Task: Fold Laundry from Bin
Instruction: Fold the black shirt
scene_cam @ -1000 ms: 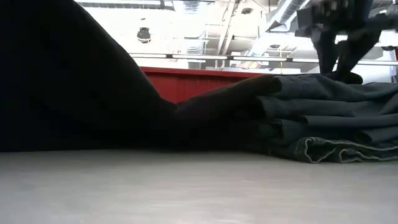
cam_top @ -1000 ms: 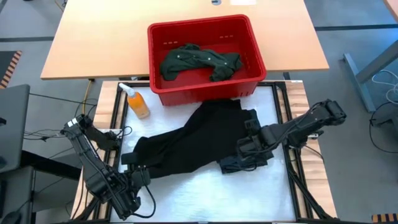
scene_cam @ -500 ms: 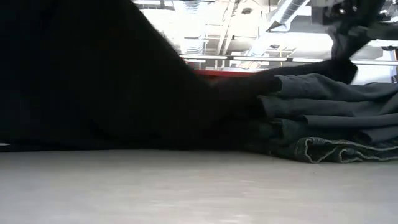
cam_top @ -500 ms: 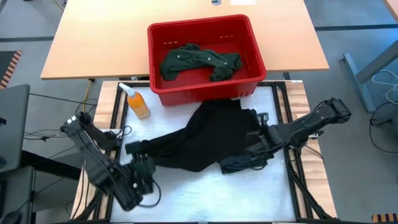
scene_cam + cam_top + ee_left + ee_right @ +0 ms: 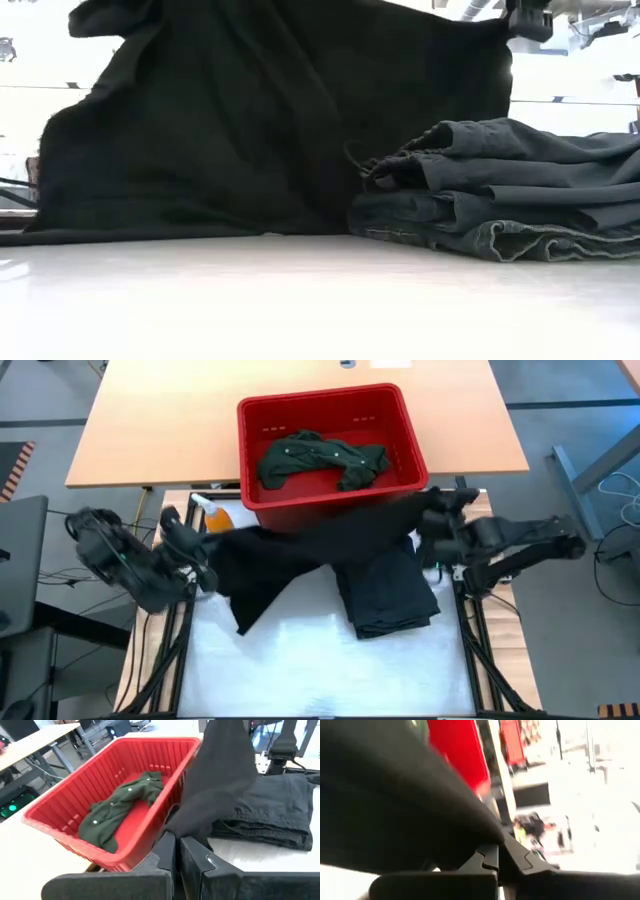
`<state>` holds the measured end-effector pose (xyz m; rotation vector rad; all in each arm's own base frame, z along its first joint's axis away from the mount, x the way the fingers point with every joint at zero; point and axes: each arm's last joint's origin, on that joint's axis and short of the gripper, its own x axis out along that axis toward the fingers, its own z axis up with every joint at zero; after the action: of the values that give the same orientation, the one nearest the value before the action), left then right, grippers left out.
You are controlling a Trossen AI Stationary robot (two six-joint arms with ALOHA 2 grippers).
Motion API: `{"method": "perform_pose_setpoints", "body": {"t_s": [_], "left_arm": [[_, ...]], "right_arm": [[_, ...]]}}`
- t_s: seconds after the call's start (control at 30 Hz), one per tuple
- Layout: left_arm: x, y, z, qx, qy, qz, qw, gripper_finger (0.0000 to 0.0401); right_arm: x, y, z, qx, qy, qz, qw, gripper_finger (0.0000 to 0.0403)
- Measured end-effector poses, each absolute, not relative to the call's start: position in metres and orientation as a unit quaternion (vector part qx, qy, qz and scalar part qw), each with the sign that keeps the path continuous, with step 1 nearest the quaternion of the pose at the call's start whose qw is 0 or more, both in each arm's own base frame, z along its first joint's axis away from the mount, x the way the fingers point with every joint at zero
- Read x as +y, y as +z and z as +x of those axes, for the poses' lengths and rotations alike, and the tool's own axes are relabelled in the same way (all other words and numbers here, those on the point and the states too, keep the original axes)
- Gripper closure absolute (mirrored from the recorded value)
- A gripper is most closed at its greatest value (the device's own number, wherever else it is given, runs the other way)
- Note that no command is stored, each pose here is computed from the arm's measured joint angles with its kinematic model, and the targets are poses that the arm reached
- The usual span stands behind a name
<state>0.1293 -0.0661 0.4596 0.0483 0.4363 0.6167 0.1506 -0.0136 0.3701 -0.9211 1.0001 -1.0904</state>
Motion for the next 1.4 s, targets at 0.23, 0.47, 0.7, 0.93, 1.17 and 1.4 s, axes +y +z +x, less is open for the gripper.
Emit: {"method": "perform_pose_setpoints", "body": {"t_s": [0.23,0.47,0.7,0.93,1.17,1.4], "left_arm": [[-0.040,0.470,0.101,0.204,0.298,0.036,0.932,0.0401],[-0.025,0.478,0.089,0.186,0.319,0.063,0.927,0.0401],[-0.050,0.477,0.109,0.247,0.134,-0.028,0.959,0.0401],[-0.118,0.413,0.155,0.460,-0.010,-0.127,0.879,0.0401],[-0.185,0.352,0.189,0.525,-0.061,-0.145,0.837,0.0401],[-0.254,0.302,0.213,0.526,-0.101,-0.141,0.832,0.0401]], "right_arm": [[-0.052,0.392,0.142,0.483,-0.499,-0.382,0.611,0.0383],[-0.058,0.431,0.142,0.374,-0.502,-0.389,0.676,0.0383],[-0.026,0.406,0.129,0.389,-0.382,-0.380,0.747,0.0383],[0.020,0.371,0.116,0.448,-0.175,-0.228,0.847,0.0383],[0.081,0.349,0.129,0.533,-0.013,-0.108,0.839,0.0384],[0.138,0.314,0.128,0.662,-0.033,-0.067,0.746,0.0384]]}}
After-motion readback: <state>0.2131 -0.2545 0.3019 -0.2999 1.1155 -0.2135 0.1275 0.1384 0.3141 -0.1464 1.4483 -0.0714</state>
